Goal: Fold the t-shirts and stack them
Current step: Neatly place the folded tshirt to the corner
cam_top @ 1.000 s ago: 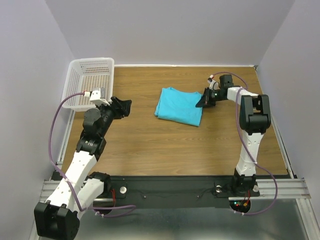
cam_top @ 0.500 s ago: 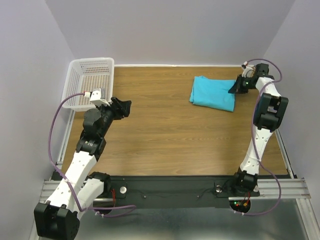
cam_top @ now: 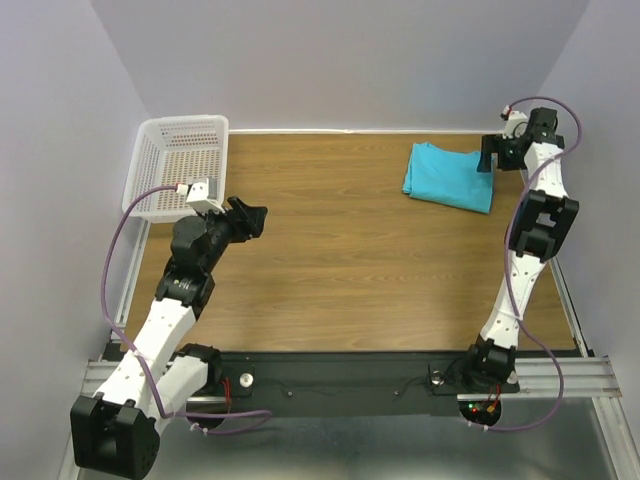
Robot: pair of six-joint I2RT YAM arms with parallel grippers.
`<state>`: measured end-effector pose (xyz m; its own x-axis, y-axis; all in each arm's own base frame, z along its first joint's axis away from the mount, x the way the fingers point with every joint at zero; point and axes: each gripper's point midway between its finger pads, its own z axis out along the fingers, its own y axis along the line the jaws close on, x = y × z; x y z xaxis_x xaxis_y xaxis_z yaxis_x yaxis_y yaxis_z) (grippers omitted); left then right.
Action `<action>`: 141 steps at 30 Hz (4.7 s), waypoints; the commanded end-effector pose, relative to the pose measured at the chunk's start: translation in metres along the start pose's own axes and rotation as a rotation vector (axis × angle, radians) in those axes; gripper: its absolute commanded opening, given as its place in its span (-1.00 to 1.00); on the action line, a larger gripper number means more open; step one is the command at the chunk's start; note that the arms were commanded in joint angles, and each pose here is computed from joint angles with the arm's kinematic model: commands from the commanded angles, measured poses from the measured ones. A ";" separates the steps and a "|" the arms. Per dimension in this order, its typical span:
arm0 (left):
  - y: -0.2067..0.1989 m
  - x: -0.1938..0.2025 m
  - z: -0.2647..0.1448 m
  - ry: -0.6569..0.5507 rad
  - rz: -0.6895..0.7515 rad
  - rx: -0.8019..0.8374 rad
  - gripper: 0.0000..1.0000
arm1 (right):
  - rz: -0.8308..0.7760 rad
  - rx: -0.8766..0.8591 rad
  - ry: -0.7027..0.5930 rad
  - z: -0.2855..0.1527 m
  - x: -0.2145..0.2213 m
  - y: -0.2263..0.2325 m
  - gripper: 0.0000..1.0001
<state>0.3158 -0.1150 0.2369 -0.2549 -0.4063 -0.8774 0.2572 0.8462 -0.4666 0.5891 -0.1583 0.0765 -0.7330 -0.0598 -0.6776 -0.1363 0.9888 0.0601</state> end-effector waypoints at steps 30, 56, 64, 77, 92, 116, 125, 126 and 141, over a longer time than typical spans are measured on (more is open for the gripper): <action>-0.001 -0.010 -0.015 -0.057 0.057 0.017 0.65 | -0.881 -0.258 0.168 -0.011 0.049 0.168 0.50; -0.004 0.003 -0.009 -0.032 0.015 0.060 0.65 | -0.989 -0.011 0.270 -0.046 0.055 0.027 -0.51; -0.006 0.004 -0.010 -0.027 0.018 0.072 0.64 | -0.958 -0.054 0.197 -0.056 0.050 0.038 0.23; -0.014 -0.005 -0.012 -0.043 0.028 0.098 0.64 | -0.727 -0.146 0.002 -0.102 0.030 0.084 0.26; -0.007 -0.010 0.005 0.006 0.056 0.054 0.87 | -0.199 -0.320 -0.140 -0.159 0.031 0.154 0.32; 0.036 -0.038 -0.022 -0.023 0.174 -0.233 0.91 | 0.178 0.291 -0.407 -0.256 0.064 0.110 1.00; 0.033 -0.038 -0.026 -0.031 0.173 -0.218 0.91 | 0.178 0.287 -0.467 -0.270 0.061 0.117 1.00; 0.033 -0.037 -0.026 -0.029 0.174 -0.217 0.91 | 0.176 0.286 -0.468 -0.270 0.062 0.117 1.00; 0.036 -0.035 -0.035 -0.055 0.149 -0.225 0.97 | 0.198 0.289 -0.505 -0.283 0.069 0.124 1.00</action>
<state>0.3014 -0.0628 0.2444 -0.2280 -0.2650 -0.9369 0.0764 0.9544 -0.2886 0.3317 -0.0778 0.2172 -0.4011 0.1426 -0.9049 0.2065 0.9765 0.0624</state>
